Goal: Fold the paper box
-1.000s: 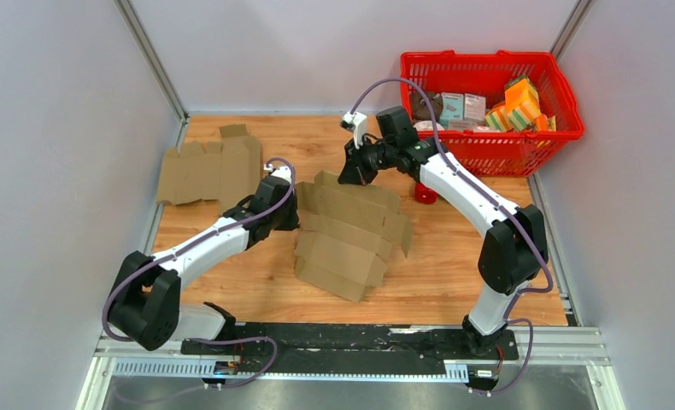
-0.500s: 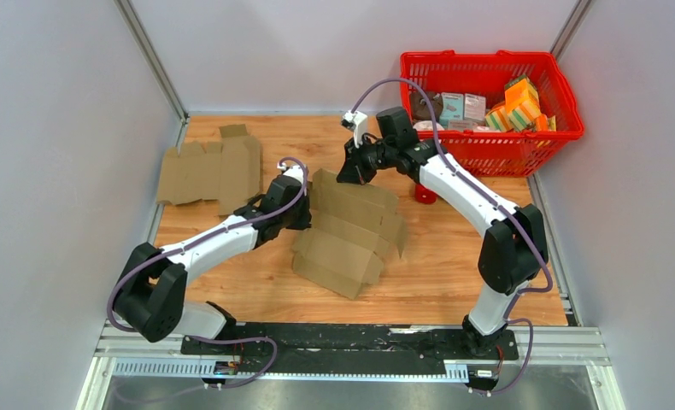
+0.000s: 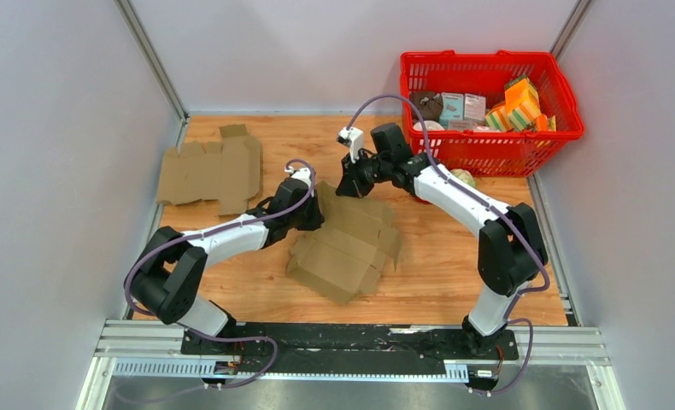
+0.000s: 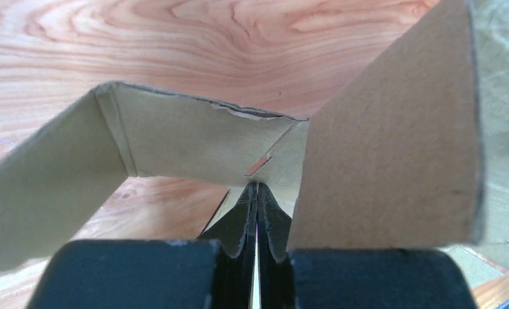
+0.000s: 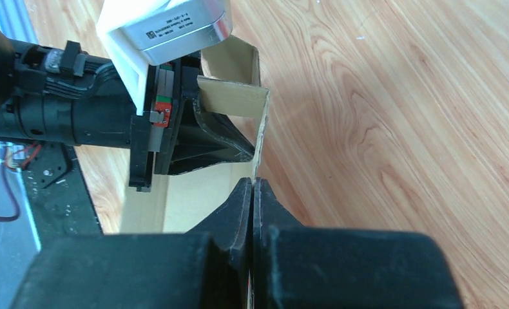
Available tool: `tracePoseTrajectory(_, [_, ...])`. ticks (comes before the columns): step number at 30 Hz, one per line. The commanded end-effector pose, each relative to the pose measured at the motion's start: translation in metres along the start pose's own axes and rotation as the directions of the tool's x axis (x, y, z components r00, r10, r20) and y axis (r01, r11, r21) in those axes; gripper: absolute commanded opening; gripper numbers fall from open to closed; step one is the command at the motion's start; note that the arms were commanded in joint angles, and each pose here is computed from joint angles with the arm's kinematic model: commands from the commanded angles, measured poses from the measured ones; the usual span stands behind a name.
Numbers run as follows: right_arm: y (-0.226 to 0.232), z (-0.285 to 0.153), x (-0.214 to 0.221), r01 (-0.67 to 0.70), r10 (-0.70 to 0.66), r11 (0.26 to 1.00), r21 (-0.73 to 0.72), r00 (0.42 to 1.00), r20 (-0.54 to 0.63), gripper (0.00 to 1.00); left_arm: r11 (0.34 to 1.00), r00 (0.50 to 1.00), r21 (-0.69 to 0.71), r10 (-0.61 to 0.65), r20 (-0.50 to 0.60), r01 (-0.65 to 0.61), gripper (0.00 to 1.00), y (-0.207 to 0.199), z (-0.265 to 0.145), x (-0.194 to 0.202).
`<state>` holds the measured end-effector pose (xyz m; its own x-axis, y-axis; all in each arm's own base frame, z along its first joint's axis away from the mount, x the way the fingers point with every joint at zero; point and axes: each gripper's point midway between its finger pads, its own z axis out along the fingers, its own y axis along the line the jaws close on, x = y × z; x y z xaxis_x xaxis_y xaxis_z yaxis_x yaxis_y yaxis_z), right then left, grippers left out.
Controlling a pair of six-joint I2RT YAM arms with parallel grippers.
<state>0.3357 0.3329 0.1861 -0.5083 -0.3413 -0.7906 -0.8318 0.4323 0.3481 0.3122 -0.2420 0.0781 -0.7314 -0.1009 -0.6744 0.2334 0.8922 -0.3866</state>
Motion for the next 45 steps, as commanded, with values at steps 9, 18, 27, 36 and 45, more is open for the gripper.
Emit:
tracePoseTrajectory(9, [-0.006,0.013,0.025,0.358,-0.365,0.918,0.170,0.931,0.013,0.00,0.988,0.992,0.151,-0.001,0.123,-0.018,0.14,-0.017,-0.037,-0.003])
tracePoseTrajectory(18, [-0.009,0.019,0.044,0.443,-0.446,0.883,0.156,0.895,-0.016,0.00,0.976,0.957,0.192,0.041,0.288,-0.100,0.50,-0.024,-0.098,-0.029])
tracePoseTrajectory(27, [-0.007,0.022,0.041,0.472,-0.475,0.871,0.138,0.880,-0.009,0.00,0.973,0.967,0.102,0.187,0.176,-0.206,0.46,-0.028,-0.063,-0.047])
tracePoseTrajectory(36, [-0.003,0.021,0.036,0.485,-0.488,0.866,0.121,0.873,0.000,0.00,0.961,0.957,0.040,0.269,0.108,-0.275,0.40,-0.019,-0.037,-0.049])
tracePoseTrajectory(45, [0.001,0.019,0.031,0.487,-0.492,0.866,0.114,0.870,0.019,0.00,0.958,0.955,0.000,0.287,0.073,-0.288,0.23,-0.012,-0.021,-0.047])
